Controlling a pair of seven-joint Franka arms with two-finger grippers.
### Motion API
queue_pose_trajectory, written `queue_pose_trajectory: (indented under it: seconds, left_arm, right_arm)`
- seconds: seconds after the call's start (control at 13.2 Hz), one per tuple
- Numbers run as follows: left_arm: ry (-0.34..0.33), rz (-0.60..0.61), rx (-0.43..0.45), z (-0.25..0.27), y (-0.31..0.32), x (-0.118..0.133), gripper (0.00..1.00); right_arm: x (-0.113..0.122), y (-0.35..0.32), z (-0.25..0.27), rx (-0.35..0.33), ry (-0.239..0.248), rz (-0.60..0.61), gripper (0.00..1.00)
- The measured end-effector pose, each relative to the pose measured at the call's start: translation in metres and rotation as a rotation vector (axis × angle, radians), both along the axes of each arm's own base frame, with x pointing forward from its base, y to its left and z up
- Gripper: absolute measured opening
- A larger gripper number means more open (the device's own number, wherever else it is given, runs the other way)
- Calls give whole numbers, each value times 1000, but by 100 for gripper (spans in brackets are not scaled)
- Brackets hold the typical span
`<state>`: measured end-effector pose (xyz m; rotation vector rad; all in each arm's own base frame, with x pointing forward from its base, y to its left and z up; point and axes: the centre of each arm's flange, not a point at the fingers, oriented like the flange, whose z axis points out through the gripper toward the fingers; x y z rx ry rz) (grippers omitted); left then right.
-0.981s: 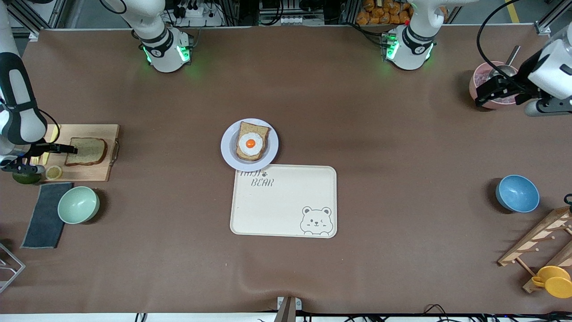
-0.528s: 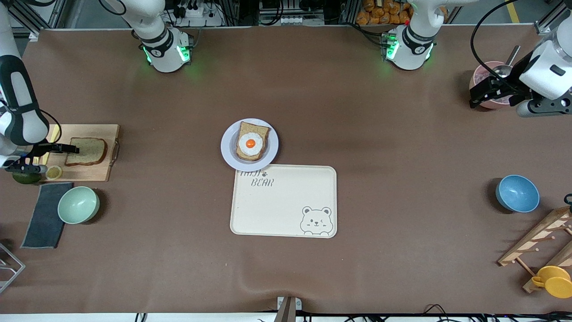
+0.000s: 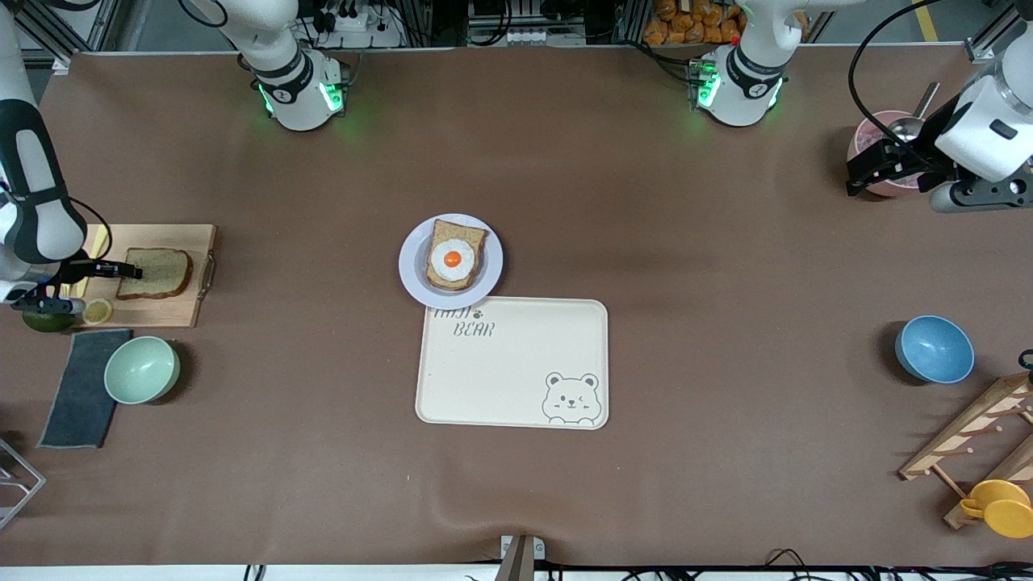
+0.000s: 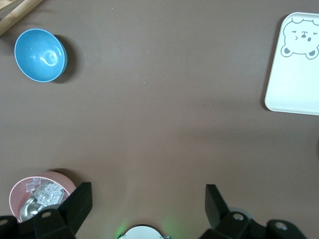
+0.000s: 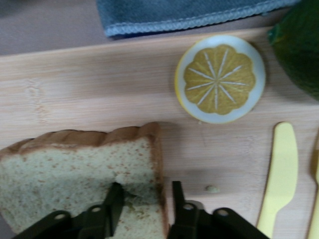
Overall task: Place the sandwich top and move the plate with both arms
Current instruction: 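Grasp the bread slice edge with the right gripper and lift it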
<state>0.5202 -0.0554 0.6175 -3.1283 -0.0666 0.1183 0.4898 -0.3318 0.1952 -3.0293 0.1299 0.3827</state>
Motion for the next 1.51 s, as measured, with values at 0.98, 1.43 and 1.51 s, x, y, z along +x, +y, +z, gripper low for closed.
queue_pose_trajectory:
  seconds: [0.98,1.43,1.51]
  left_arm:
    - [-22,1,-2,-2,0,2,100]
    - [-18,2,-2,-5,1,3,100]
    - [-16,2,-1,-6,1,2,100]
  right_arm:
    - [6,-7,19,-12,-26,10,6]
    - [25,3,73,39,-2,24,6]
    - [29,4,83,50,1,24,6]
